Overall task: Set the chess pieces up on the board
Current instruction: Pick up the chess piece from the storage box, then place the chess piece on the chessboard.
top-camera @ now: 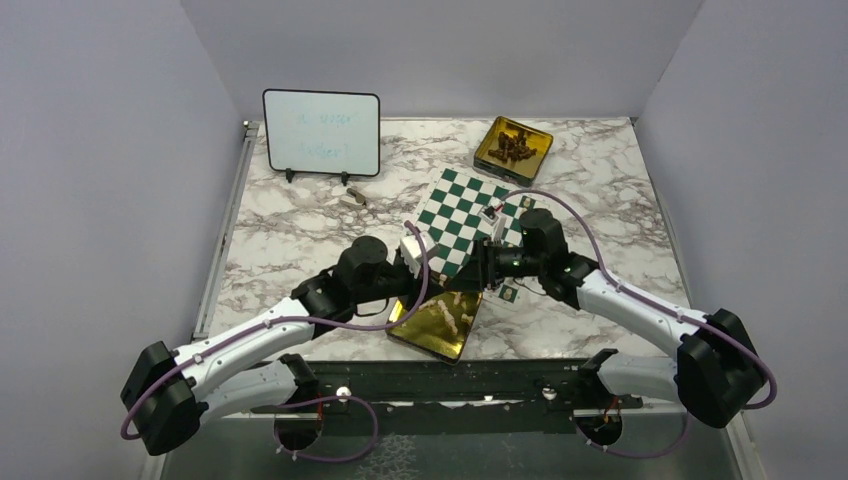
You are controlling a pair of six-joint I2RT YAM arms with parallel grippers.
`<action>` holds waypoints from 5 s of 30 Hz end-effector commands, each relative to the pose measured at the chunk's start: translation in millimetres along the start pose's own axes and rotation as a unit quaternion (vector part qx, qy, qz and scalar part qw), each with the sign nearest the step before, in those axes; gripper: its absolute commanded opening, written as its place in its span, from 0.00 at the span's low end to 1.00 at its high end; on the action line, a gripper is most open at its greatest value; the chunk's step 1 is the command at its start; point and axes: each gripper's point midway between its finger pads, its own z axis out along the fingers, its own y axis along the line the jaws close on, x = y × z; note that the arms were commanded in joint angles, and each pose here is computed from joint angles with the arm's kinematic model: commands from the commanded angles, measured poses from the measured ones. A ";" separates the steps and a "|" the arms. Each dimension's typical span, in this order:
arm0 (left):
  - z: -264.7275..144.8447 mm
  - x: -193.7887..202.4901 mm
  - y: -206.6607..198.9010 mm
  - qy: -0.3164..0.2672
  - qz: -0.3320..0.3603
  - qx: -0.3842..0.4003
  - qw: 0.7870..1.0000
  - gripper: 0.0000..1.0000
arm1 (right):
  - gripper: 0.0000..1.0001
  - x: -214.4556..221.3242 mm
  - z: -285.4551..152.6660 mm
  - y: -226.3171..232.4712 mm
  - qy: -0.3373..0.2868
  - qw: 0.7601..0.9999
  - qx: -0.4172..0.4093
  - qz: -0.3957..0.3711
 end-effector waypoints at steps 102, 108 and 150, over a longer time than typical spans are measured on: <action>-61.5 3.6 87.6 0.010 -0.067 -0.149 0.987 0.99 | 0.12 -184.8 -168.4 -314.9 -0.239 0.769 0.591 -0.035; -59.6 6.5 88.5 0.015 -0.072 -0.148 0.986 0.99 | 0.13 -177.2 -160.7 -322.0 -0.226 0.783 0.578 -0.023; -58.6 7.9 87.1 0.017 -0.074 -0.144 0.987 0.99 | 0.21 -164.8 -145.0 -339.9 -0.196 0.807 0.557 0.007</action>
